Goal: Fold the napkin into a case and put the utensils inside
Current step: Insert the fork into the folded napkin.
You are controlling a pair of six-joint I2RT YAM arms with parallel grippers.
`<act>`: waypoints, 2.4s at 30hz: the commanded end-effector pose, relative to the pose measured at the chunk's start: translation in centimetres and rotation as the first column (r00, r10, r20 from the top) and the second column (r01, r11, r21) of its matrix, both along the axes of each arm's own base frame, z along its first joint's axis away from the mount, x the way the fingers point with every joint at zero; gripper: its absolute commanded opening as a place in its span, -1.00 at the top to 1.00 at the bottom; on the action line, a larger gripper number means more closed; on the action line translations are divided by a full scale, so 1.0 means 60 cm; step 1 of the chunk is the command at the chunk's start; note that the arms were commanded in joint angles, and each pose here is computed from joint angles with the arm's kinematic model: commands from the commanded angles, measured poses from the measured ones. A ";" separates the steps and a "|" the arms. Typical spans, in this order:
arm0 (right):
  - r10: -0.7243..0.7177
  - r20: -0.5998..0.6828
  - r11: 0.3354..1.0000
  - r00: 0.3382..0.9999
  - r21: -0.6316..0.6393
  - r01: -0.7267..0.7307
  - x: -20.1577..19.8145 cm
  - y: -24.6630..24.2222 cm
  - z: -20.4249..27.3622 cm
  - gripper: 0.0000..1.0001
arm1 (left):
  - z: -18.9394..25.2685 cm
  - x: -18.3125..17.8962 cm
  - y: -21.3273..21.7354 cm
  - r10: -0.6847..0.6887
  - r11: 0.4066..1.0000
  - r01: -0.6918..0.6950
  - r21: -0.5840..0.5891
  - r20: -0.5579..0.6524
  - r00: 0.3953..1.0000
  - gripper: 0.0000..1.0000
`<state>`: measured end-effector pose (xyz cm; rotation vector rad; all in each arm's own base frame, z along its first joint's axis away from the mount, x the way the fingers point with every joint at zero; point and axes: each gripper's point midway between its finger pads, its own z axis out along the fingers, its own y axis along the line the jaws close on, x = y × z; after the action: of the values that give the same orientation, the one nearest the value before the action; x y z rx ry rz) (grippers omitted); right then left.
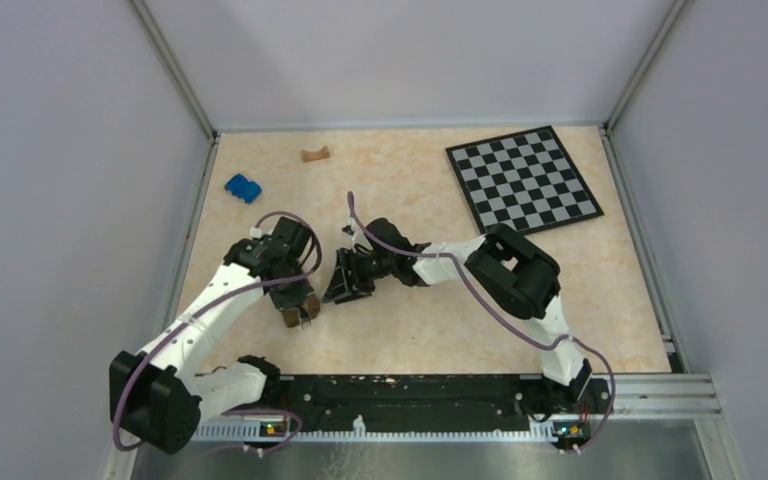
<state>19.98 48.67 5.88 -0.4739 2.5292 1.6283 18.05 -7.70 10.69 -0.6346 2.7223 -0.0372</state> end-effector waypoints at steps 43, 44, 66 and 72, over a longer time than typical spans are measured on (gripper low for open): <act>0.093 -0.008 0.995 0.996 0.020 -0.093 -0.021 0.104 -0.045 0.42 | -0.091 0.077 0.054 -0.069 0.968 0.095 0.231 -0.116 0.991 1.00; 0.090 -0.007 0.996 0.996 0.018 -0.089 -0.019 0.104 -0.046 0.45 | -0.089 0.078 0.053 -0.068 0.969 0.092 0.228 -0.111 0.991 1.00; 0.064 0.003 0.998 0.998 0.009 -0.064 -0.012 0.082 -0.049 1.00 | -0.104 0.131 0.086 -0.085 0.933 0.093 0.348 -0.039 0.996 1.00; 0.057 0.011 0.998 0.998 0.008 -0.057 -0.009 0.077 -0.047 1.00 | -0.118 0.145 0.095 -0.062 0.932 0.069 0.356 -0.032 0.998 1.00</act>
<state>18.86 53.66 2.27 -0.5566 2.5558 1.6805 24.58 -2.38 3.13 -0.4181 2.7427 0.4366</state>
